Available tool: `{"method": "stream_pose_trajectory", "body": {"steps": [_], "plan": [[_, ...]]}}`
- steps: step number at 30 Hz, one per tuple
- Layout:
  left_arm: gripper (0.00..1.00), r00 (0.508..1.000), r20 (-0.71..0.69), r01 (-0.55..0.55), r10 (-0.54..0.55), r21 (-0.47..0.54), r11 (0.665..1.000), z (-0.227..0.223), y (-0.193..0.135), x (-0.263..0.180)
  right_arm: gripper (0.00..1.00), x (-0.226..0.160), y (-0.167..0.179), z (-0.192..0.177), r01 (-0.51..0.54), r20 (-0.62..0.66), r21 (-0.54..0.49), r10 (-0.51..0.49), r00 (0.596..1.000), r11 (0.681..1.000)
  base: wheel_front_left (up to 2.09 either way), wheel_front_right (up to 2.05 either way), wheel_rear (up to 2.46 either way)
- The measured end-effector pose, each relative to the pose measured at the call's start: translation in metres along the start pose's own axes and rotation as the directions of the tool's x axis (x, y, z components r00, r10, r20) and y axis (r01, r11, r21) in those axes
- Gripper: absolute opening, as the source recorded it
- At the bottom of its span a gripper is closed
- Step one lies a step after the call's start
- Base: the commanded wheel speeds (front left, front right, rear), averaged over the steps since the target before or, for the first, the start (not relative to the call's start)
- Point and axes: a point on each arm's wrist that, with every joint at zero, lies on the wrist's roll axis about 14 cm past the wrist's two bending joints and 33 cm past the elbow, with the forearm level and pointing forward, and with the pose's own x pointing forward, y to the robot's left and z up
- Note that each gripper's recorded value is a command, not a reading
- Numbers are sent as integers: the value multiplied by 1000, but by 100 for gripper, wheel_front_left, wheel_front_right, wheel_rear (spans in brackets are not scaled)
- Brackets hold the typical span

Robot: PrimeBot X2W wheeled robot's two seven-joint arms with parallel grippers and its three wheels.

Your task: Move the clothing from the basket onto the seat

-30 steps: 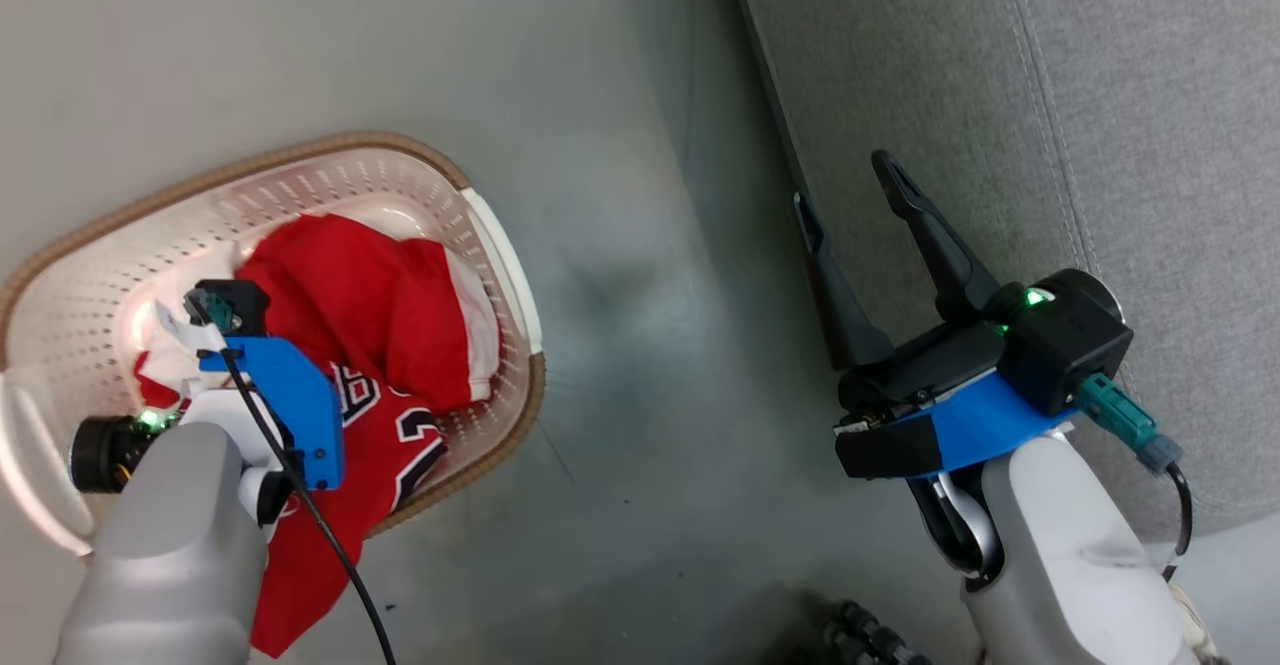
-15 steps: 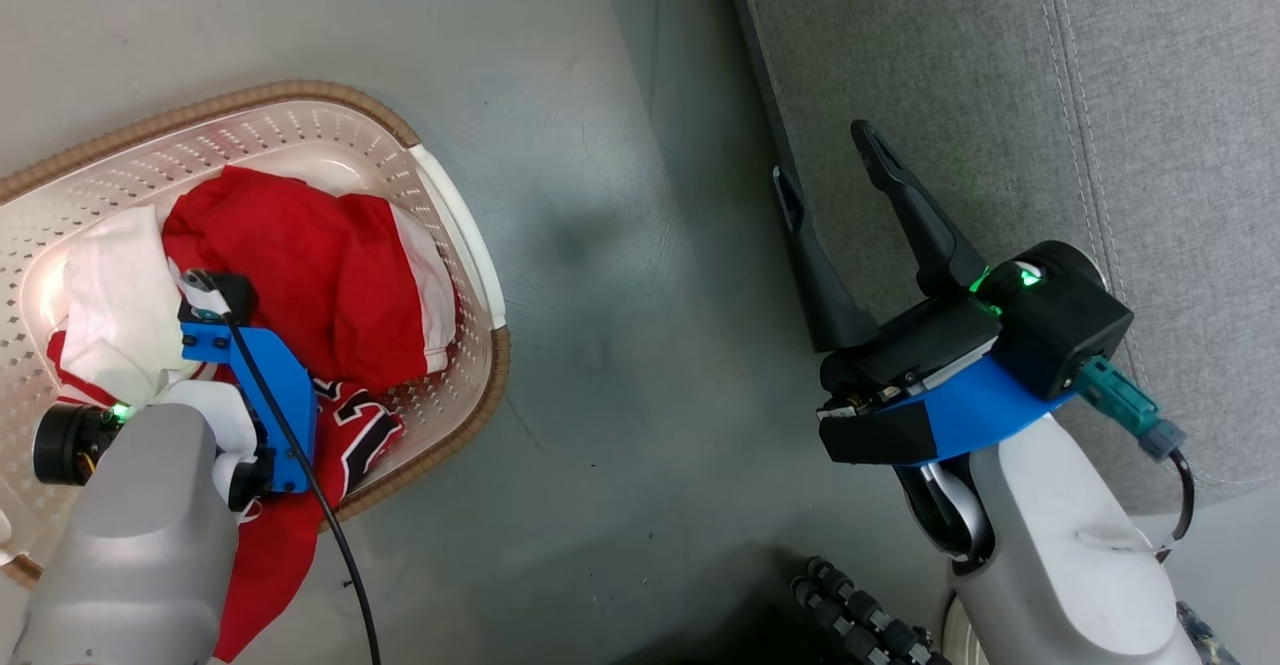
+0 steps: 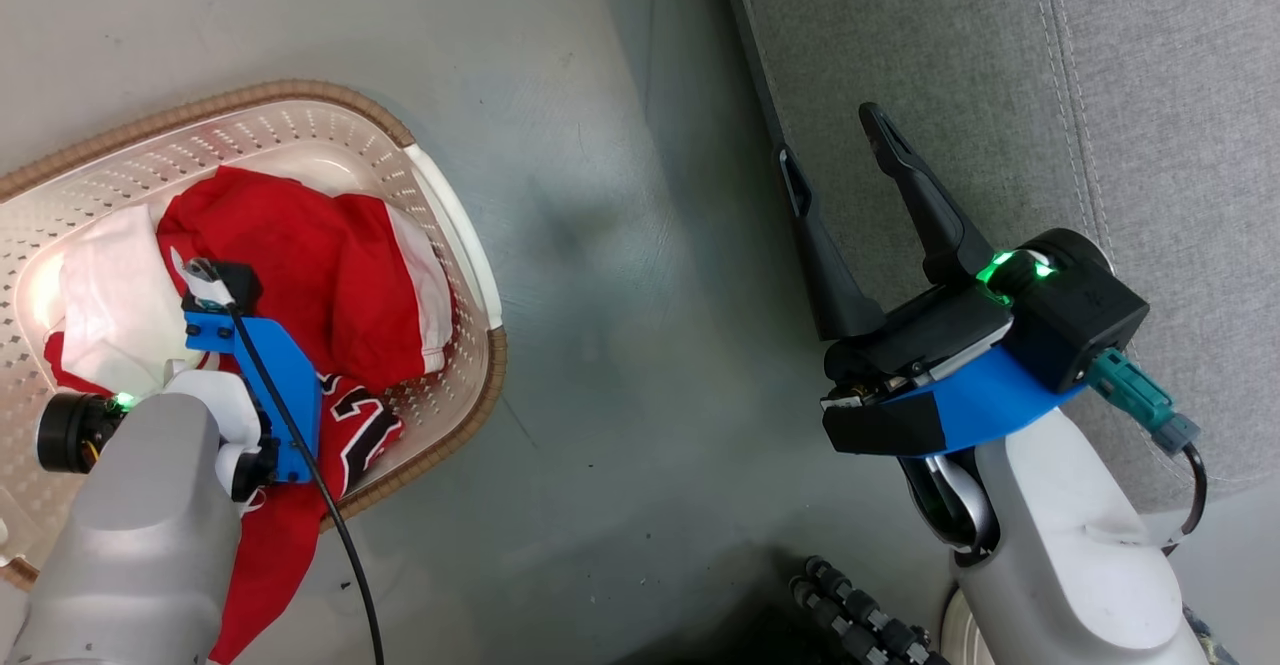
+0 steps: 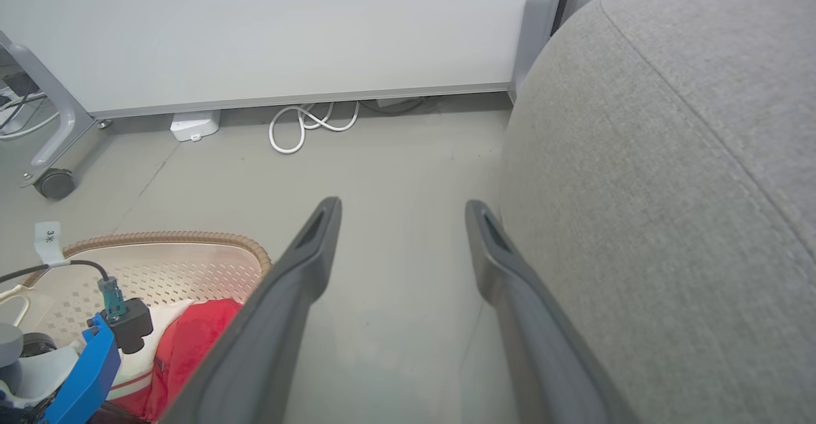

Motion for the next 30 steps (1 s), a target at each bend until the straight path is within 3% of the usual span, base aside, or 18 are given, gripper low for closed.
{"method": "stream_pose_trajectory", "body": {"steps": [9, 16, 22, 30], "plan": [[0, 989, 146, 16, -13, -21, 1000, 26, -9, -23, 100, -2, 4, 18, -9, 40, -8, 10, 999, 1000, 0, 0, 0], [0, 935, 353, 63, -42, -49, 997, 47, -39, -71, 100, -14, 6, 51, -4, 108, -38, 8, 994, 999, 0, 0, 0], [0, 824, 564, 89, -56, -32, 996, 68, -68, -140, 100, -39, 15, 80, -7, 162, -46, 14, 987, 999, 0, 0, 0], [0, 620, 781, 88, -69, 18, 996, 78, -100, -239, 100, -77, 36, 122, -37, 249, -47, 48, 967, 998, 0, 0, 0]]}}
